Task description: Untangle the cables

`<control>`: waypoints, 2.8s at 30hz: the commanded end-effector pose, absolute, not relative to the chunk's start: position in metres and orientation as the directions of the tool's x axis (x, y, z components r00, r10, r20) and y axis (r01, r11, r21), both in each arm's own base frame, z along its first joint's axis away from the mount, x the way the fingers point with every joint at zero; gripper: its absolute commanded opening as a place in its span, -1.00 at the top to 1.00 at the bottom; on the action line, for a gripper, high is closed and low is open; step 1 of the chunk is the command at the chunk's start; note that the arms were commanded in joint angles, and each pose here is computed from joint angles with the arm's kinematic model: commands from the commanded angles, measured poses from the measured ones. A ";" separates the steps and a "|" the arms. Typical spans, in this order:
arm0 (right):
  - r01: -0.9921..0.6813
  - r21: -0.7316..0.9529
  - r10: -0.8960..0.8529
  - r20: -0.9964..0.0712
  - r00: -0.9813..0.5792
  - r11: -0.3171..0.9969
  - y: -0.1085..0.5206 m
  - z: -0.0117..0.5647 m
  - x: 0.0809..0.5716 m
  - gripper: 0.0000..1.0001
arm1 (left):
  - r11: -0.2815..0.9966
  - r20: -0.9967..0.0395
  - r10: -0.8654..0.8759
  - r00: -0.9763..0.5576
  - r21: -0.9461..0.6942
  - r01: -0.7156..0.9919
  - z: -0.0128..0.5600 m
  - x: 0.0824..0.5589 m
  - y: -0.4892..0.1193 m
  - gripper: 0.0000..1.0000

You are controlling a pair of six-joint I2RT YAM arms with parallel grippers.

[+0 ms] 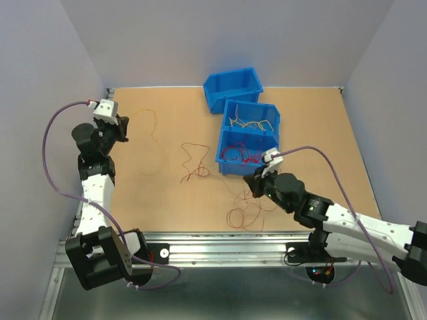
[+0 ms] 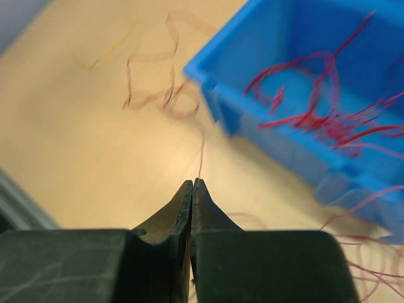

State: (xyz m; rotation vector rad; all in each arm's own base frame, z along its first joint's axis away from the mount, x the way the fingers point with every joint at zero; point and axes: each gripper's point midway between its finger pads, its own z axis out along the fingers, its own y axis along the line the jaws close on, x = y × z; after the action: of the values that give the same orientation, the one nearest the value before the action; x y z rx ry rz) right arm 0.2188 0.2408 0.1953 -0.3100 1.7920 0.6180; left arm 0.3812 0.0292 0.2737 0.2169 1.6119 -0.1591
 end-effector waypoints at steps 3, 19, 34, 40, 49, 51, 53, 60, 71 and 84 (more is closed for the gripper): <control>-0.735 0.299 -0.080 -0.898 -0.432 0.608 0.303 0.173 0.167 0.99 | 0.930 -0.992 0.122 -0.044 0.099 0.355 0.257 0.385 -0.012 1.00; -0.186 0.192 0.114 -0.923 -0.366 0.964 0.206 0.165 0.207 -0.94 | 0.885 -0.976 0.211 -0.058 0.165 0.436 0.240 0.379 -0.052 1.00; 0.157 0.103 0.152 -0.927 -0.342 0.982 0.146 0.146 0.244 -0.99 | 0.871 -0.968 0.242 -0.065 0.187 0.454 0.233 0.378 -0.062 1.00; 0.135 0.139 0.182 -0.899 -0.398 0.981 0.151 0.130 0.258 -0.92 | 0.871 -0.967 0.243 -0.070 0.186 0.455 0.232 0.378 -0.063 1.00; 0.036 0.145 0.141 -0.821 -0.554 0.989 0.177 0.100 0.246 0.02 | 0.873 -0.966 0.248 -0.078 0.188 0.451 0.229 0.379 -0.062 1.00; 0.050 0.125 0.130 -0.796 -0.591 0.991 0.176 0.095 0.239 0.34 | 0.873 -0.965 0.250 -0.079 0.189 0.450 0.229 0.379 -0.062 1.00; 0.029 0.115 0.108 -0.777 -0.620 0.993 0.181 0.093 0.230 0.83 | 0.872 -0.965 0.250 -0.081 0.188 0.452 0.229 0.379 -0.062 1.00; -0.237 0.163 -0.018 -0.789 -0.614 0.958 0.247 0.112 0.188 0.96 | 0.875 -0.964 0.252 -0.079 0.193 0.443 0.230 0.379 -0.061 1.00; -0.693 0.175 -0.363 -0.748 -0.555 0.699 0.355 0.086 0.133 0.76 | 0.873 -0.964 0.255 -0.080 0.194 0.447 0.229 0.378 -0.062 1.00; -0.579 0.179 -0.220 -0.805 -0.551 0.795 0.311 0.121 0.146 -1.00 | 0.871 -0.963 0.260 -0.072 0.201 0.449 0.231 0.376 -0.062 1.00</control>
State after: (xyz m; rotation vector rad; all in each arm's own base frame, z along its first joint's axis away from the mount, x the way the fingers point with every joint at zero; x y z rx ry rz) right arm 0.1365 0.3261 0.1186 -0.6760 2.1498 0.6185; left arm 0.3794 -0.0595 0.2198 0.5361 1.7125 -0.1829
